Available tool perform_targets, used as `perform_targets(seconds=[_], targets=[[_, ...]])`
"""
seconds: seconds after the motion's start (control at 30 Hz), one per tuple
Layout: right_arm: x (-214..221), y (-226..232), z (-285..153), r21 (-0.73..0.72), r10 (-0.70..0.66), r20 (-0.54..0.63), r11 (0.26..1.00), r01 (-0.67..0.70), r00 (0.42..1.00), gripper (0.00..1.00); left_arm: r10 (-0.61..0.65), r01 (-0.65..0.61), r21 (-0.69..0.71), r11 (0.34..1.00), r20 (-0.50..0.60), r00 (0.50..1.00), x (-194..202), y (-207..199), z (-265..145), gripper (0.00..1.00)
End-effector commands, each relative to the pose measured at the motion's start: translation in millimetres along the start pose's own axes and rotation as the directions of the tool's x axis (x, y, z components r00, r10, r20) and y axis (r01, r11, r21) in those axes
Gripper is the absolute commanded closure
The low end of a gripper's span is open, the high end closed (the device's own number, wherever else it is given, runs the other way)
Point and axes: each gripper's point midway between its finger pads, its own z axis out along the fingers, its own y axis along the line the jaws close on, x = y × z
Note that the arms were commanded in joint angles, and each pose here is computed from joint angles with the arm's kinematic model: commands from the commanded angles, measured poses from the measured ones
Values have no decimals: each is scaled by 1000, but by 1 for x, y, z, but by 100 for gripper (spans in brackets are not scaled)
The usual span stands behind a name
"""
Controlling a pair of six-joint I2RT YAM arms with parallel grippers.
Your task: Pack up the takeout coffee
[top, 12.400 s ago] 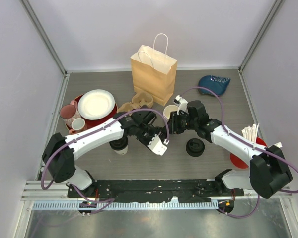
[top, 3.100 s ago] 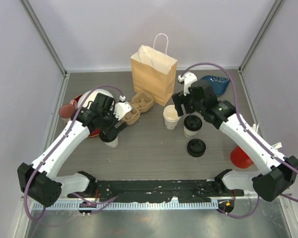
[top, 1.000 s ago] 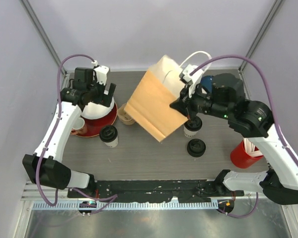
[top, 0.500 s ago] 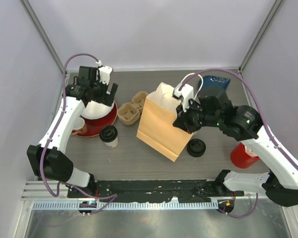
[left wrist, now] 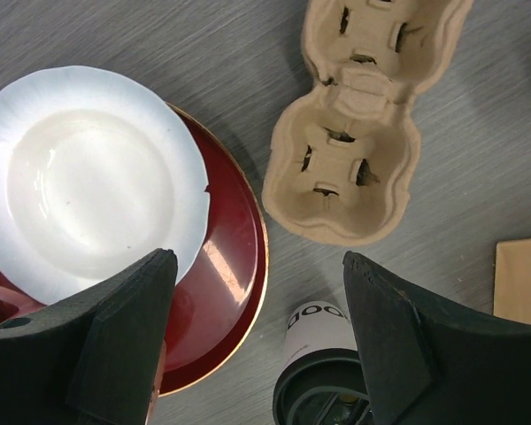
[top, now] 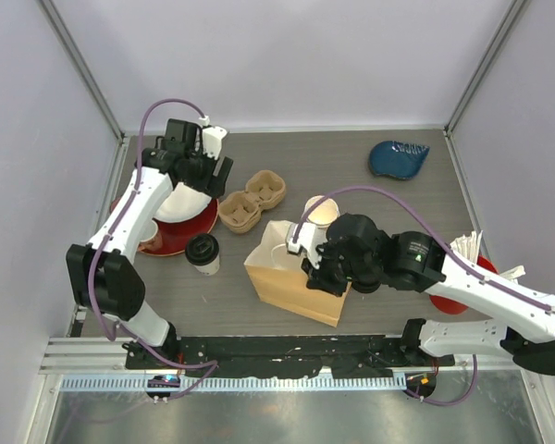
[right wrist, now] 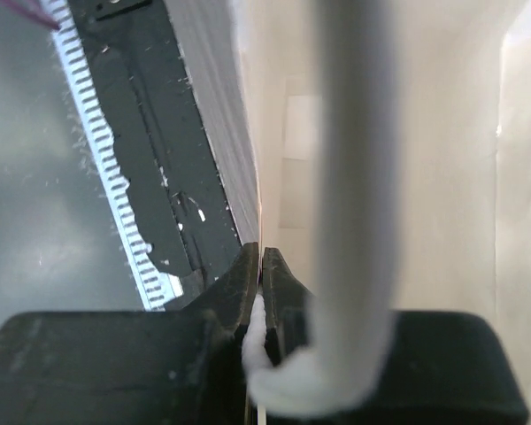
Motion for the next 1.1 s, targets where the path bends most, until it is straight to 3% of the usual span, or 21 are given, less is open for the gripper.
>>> perform_targets(seconds=[0.0,0.13,0.4,0.6,0.63,0.77,0.9,1.07], targets=[[-11,21,-8,-132,-221,93,964,232,971,99,40,-44,59,997,72,997,-22,-9,-12,20],[-9,22,5,-183,-324,51,927,328,945,99,53,-57,78,995,53,997,-17,-12,-8,22],[-8,22,-1,-215,-493,99,838,502,864,99,92,-95,127,987,28,995,-11,-24,3,31],[-2,24,4,-289,-509,89,809,512,856,97,87,-83,122,989,-33,996,-9,-20,32,40],[-1,22,6,-288,-507,79,813,506,859,93,86,-81,113,990,-43,995,-9,-19,37,41],[0,14,8,-268,-476,50,841,471,878,55,89,-85,68,994,-63,994,-17,-11,57,43],[-10,10,3,-226,-429,53,875,429,902,46,93,-88,56,994,-82,992,-20,-4,81,43],[-23,6,-13,-159,-386,78,905,393,919,45,100,-86,126,988,-104,990,-16,-12,105,47]])
